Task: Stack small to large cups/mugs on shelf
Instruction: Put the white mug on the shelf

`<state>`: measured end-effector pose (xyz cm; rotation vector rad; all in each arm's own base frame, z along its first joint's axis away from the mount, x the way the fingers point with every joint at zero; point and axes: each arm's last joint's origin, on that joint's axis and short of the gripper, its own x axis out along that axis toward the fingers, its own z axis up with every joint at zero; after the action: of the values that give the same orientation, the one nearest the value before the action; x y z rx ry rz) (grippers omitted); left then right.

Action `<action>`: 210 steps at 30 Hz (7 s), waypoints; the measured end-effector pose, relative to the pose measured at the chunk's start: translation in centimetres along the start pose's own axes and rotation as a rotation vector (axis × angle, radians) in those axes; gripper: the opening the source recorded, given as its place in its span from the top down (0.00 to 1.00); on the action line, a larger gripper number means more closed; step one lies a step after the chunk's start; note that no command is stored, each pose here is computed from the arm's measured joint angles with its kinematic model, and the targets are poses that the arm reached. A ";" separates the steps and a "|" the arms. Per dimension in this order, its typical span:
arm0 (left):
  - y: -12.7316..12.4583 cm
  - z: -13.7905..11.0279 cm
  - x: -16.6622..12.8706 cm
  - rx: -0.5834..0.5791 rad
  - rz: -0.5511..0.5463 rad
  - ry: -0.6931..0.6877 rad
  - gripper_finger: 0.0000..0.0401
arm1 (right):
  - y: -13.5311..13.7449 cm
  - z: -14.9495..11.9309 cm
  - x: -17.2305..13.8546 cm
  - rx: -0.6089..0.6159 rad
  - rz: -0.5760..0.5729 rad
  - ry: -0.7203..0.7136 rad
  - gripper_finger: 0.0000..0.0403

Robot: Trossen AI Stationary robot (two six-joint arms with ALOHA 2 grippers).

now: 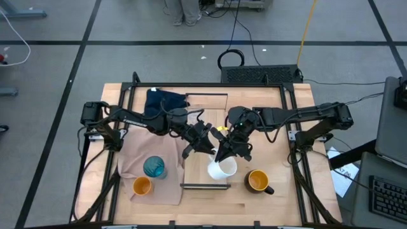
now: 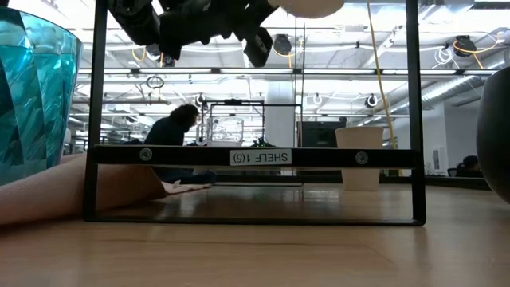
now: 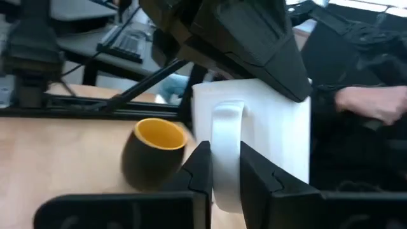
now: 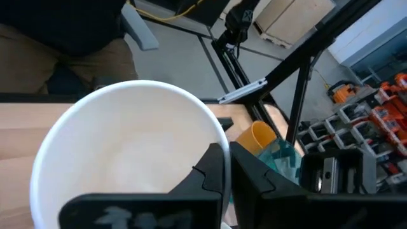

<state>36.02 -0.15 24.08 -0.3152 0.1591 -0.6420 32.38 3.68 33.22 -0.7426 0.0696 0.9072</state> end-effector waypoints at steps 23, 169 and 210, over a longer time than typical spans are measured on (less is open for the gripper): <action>0.2 0.1 0.0 0.048 0.088 -0.037 0.97 | -0.8 0.6 -0.2 -0.001 -0.102 0.006 0.88; -6.4 -7.0 -11.4 0.292 1.176 -0.289 0.98 | 1.4 3.6 -6.3 0.349 -0.546 0.218 0.86; -0.8 -13.9 -8.9 0.195 1.237 -0.295 0.98 | 1.5 3.5 -6.3 0.356 -0.537 0.229 0.86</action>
<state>25.17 1.38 11.76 -0.0747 -0.0123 0.6123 26.41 2.06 37.27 -0.4903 0.2167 0.2827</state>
